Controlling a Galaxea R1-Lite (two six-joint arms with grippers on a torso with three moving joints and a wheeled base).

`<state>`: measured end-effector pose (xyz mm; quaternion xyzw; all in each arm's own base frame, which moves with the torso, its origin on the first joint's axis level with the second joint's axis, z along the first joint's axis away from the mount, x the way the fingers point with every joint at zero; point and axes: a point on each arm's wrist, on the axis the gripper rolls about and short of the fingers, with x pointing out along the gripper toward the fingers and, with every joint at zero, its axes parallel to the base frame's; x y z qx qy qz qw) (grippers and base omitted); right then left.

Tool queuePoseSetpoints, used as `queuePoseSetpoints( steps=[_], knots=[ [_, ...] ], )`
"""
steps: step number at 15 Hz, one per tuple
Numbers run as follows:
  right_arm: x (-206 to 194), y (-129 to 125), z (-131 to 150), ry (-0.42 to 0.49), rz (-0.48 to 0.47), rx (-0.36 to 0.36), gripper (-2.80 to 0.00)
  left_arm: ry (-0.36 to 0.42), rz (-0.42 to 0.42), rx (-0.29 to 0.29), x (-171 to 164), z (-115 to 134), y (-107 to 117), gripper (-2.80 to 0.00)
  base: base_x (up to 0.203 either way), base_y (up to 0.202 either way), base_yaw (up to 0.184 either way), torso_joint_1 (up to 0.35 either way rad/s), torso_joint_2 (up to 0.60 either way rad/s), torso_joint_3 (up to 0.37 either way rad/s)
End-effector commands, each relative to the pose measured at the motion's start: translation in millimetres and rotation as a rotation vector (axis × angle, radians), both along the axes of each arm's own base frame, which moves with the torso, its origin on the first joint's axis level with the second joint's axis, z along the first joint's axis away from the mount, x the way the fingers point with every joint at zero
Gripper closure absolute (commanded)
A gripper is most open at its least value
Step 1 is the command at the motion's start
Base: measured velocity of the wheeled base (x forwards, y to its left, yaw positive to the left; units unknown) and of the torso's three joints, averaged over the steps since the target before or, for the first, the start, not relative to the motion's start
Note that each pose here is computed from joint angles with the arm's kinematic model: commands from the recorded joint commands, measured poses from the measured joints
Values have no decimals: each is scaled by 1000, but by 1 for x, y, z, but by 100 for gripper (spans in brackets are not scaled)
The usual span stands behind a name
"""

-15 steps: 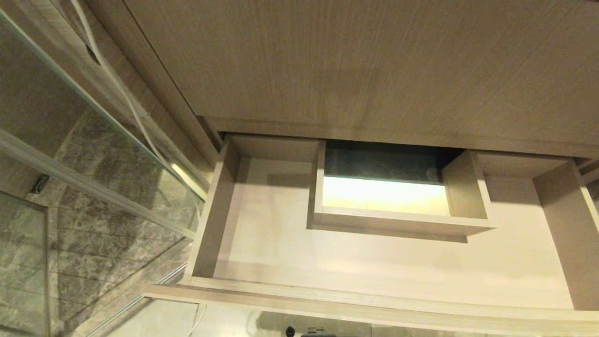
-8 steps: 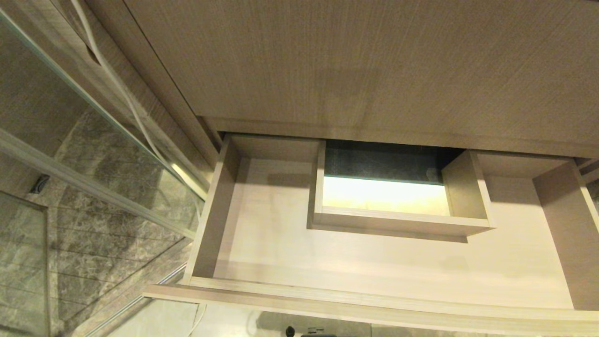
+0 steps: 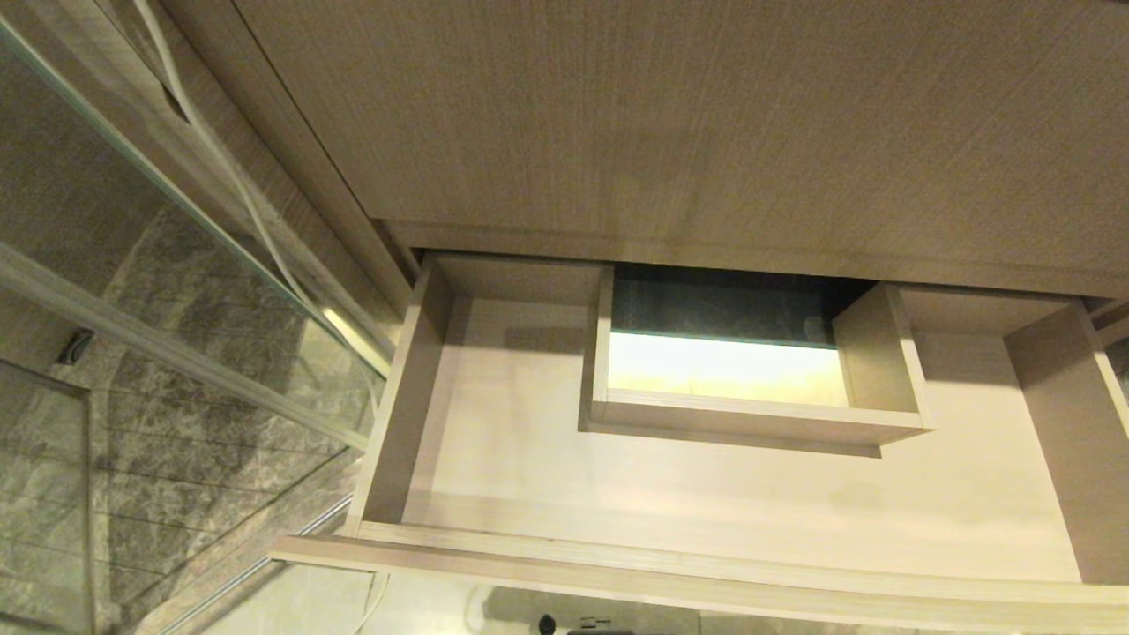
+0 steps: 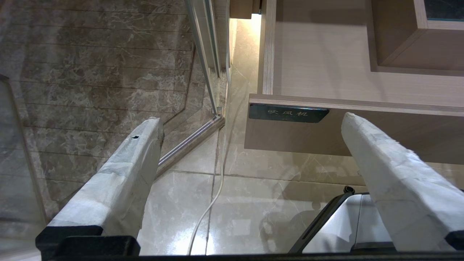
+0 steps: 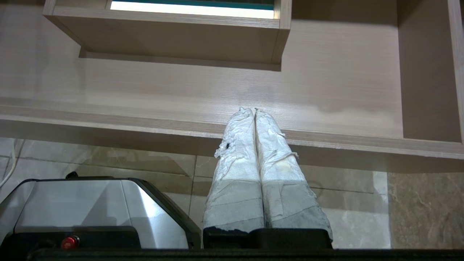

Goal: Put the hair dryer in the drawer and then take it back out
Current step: Pick up the hairdryer

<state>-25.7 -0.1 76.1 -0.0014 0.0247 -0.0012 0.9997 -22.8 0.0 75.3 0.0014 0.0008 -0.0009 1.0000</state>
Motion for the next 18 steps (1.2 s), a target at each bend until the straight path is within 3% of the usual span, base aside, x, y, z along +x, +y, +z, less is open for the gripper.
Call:
queuePoseSetpoints(
  steps=[1, 18],
  knots=[
    [0, 0, 0, 1, 1, 0, 0, 1, 0, 0, 0, 0, 0, -280, 0, 0, 0, 0, 0, 0],
    [0, 0, 0, 1, 1, 0, 0, 4, 0, 11, 0, 0, 0, -280, 0, 0, 0, 0, 0, 0]
  ],
)
